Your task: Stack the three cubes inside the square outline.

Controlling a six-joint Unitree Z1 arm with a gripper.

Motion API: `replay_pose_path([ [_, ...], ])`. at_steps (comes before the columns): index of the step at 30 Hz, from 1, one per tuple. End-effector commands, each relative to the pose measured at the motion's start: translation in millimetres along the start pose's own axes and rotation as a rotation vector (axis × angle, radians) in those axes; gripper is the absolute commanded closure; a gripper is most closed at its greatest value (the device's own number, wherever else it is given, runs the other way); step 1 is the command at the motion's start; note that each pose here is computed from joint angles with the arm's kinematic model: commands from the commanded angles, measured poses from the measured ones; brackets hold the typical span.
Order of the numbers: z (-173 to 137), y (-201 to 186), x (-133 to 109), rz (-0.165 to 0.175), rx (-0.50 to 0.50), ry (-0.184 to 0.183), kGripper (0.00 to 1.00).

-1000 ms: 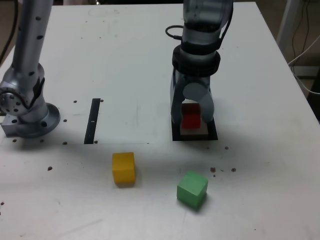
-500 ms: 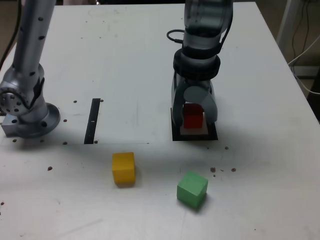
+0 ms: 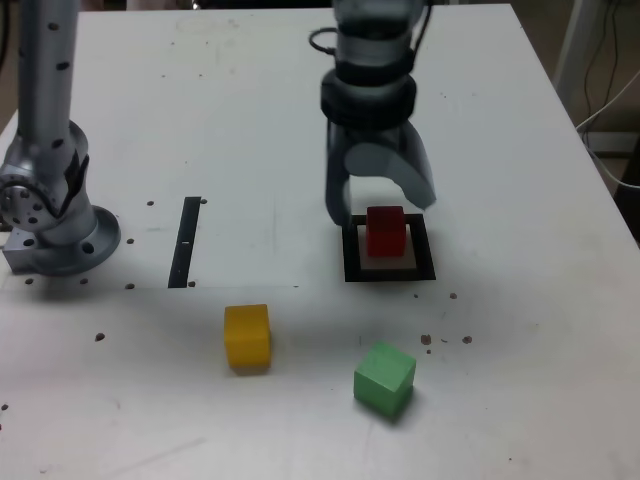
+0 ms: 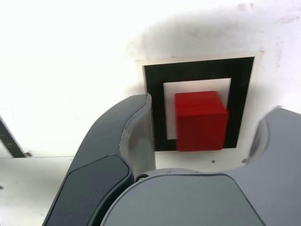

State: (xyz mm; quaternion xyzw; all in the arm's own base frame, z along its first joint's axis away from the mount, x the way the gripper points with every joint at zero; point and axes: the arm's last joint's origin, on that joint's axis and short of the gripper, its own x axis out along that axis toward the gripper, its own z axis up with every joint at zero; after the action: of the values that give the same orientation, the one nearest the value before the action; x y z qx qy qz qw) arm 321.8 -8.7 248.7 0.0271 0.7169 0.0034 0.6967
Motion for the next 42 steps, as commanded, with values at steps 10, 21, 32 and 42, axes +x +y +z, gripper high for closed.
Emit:
replay_pose_path([
  [10,-62.6,-20.9,-19.2,0.01,0.026,0.017,0.0],
  [21,-104.5,-55.5,-19.6,-0.009,0.001,0.07,0.01],
  [32,-121.8,-97.1,-17.0,-0.043,-0.009,0.106,0.01],
  [42,-119.4,-128.4,-6.4,-0.065,0.027,0.16,0.01],
])
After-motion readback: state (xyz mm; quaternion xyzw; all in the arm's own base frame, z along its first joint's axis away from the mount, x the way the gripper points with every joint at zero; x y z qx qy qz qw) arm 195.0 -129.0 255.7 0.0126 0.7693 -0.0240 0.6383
